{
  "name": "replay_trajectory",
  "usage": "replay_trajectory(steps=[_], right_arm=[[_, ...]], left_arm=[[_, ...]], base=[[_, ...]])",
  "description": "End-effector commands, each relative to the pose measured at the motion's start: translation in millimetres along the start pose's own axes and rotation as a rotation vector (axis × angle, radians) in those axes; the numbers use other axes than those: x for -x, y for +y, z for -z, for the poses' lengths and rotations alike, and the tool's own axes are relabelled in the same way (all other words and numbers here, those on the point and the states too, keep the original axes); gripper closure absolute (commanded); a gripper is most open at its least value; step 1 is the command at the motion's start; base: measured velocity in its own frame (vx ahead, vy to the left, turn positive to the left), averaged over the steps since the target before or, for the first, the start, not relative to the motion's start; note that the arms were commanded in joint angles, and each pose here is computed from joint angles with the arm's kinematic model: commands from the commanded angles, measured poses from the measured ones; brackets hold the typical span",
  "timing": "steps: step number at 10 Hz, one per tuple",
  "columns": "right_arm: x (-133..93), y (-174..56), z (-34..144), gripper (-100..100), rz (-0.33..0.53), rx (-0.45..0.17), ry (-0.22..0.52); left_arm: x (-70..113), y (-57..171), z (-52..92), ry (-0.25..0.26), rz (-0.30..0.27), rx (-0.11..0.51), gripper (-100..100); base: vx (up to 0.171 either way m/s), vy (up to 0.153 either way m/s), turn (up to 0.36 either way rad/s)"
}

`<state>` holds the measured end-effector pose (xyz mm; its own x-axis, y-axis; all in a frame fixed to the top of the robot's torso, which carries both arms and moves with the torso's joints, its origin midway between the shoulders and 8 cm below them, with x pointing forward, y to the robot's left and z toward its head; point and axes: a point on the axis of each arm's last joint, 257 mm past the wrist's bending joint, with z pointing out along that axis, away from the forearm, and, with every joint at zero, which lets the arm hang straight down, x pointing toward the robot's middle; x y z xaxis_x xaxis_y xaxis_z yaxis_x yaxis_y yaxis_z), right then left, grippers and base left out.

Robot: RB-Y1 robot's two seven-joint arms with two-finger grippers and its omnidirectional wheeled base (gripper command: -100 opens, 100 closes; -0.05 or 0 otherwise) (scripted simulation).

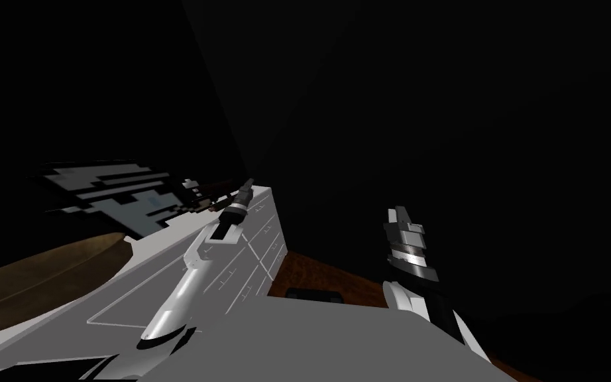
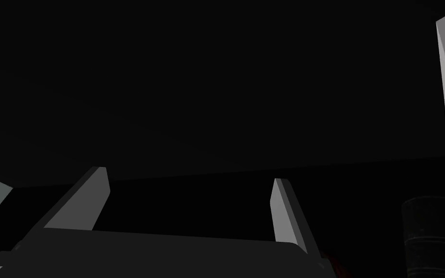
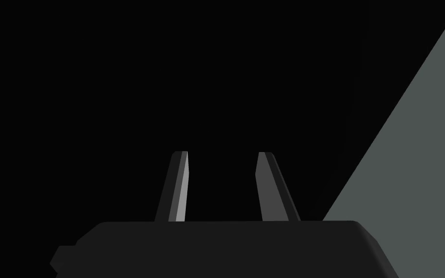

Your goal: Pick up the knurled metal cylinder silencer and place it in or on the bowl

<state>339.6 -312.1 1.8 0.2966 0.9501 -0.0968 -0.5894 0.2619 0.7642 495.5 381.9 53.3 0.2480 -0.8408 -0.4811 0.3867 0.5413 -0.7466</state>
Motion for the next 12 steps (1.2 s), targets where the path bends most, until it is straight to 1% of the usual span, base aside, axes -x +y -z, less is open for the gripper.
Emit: replay_trajectory(steps=[1,2,3,4,5,6,7,8,9,10,11,12], right_arm=[[0.0,0.0,0.0,0,0.000,0.000,0.000],[0.0,0.0,0.0,0,0.000,0.000,0.000],[0.0,0.0,0.0,0,0.000,0.000,0.000],[0.0,0.0,0.0,0,0.000,0.000,0.000],[0.1,0.0,0.0,0,0.000,0.000,0.000],[0.0,0.0,0.0,0,0.000,0.000,0.000],[0.0,0.0,0.0,0,0.000,0.000,0.000],[0.0,0.0,0.0,0,0.000,0.000,0.000],[0.0,0.0,0.0,0,0.000,0.000,0.000],[0.1,0.0,0.0,0,0.000,0.000,0.000],[0.0,0.0,0.0,0,0.000,0.000,0.000],[0.0,0.0,0.0,0,0.000,0.000,0.000]], left_arm=[[6.6,1.3,-5.3,-0.009,-0.006,0.023,-100],[35.5,9.0,-19.5,-0.043,-0.046,0.045,-100],[37.6,6.7,-23.6,-0.048,-0.045,0.047,-100],[38.5,12.6,-23.3,-0.051,-0.045,0.070,-100],[72.8,16.7,-37.7,-0.097,-0.081,0.092,-100],[75.3,20.3,-39.7,-0.106,-0.077,0.114,-100],[112.0,19.0,-50.6,-0.158,-0.110,0.131,-100],[115.9,23.9,-53.8,-0.169,-0.103,0.152,-100],[117.2,29.0,-52.7,-0.174,-0.102,0.172,-100],[156.9,25.4,-61.5,-0.236,-0.124,0.188,-100],[161.4,31.4,-62.9,-0.249,-0.117,0.214,-100],[162.2,34.1,-62.2,-0.252,-0.116,0.225,-100]], base=[[-0.001,-0.033,-0.024],[0.005,-0.065,-0.226],[0.005,-0.056,-0.100],[-0.001,-0.022,0.038],[-0.008,-0.062,-0.181],[-0.003,-0.058,-0.112],[0.001,-0.084,-0.201],[0.004,-0.072,-0.089],[0.004,-0.031,0.018],[0.008,-0.057,-0.197],[0.005,-0.053,-0.109],[0.001,-0.026,0.025]])
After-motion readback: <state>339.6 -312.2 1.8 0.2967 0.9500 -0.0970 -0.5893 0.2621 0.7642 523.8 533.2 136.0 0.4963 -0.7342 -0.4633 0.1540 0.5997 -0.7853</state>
